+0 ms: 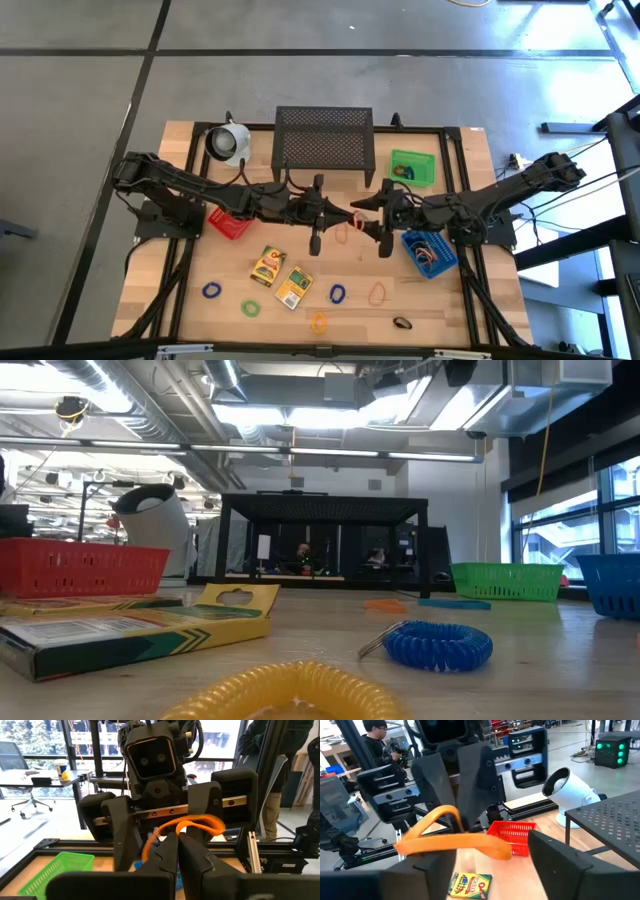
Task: Pick & Place Office Desk Supplies
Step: Put the orange rubber band into the blue bin
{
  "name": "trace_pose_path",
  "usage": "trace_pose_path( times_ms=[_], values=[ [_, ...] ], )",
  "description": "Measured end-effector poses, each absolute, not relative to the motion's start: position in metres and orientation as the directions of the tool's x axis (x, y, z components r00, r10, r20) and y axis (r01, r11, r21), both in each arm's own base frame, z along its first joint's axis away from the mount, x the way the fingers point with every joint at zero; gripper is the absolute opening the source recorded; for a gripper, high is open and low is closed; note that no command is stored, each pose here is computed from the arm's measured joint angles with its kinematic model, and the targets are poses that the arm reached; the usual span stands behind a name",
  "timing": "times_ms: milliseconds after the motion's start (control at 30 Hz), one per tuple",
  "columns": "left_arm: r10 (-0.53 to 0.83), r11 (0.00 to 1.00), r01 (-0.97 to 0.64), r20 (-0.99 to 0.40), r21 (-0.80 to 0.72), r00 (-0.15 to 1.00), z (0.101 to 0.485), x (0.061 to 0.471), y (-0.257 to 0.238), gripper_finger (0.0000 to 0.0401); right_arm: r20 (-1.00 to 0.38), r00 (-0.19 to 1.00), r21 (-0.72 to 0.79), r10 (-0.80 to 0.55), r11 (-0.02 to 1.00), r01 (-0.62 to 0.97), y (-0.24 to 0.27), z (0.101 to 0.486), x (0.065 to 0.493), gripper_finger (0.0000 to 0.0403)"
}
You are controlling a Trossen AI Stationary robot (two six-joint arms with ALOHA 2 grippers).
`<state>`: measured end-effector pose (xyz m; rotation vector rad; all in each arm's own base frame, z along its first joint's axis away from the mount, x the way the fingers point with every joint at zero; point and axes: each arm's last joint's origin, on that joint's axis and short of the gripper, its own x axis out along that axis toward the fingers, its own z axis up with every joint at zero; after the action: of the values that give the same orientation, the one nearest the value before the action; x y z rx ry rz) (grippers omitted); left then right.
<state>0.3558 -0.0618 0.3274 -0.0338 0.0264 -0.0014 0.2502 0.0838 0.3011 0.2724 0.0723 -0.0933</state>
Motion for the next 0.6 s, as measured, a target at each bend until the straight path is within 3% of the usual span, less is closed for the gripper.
trace_pose_path(
  times_ms=[133, 300, 433, 600],
  values=[
    [-0.013, 0.999, 0.012, -0.018, -0.036, 1.0, 0.3283, 0.3558, -0.0619, 0.0003, -0.084, 0.991, 0.285, -0.101, 0.951, 0.121, 0.079, 0.3009, 0.2518, 0.0271],
    [-0.013, 0.999, 0.013, -0.017, -0.044, 1.0, 0.3283, 0.3558, -0.0619, 0.0003, -0.086, 0.99, 0.286, -0.114, 0.949, 0.134, 0.0755, 0.3007, 0.253, 0.027],
    [-0.015, 0.999, 0.015, -0.017, -0.045, 1.0, 0.3283, 0.3558, -0.062, 0.0003, -0.086, 0.99, 0.283, -0.115, 0.95, 0.135, 0.0753, 0.3006, 0.253, 0.0239],
    [-0.027, 0.999, 0.026, -0.019, -0.045, 0.999, 0.3281, 0.3558, -0.0626, 0.0003, -0.086, 0.991, 0.284, -0.103, 0.951, 0.124, 0.0755, 0.3007, 0.2531, 0.0166]
  ],
)
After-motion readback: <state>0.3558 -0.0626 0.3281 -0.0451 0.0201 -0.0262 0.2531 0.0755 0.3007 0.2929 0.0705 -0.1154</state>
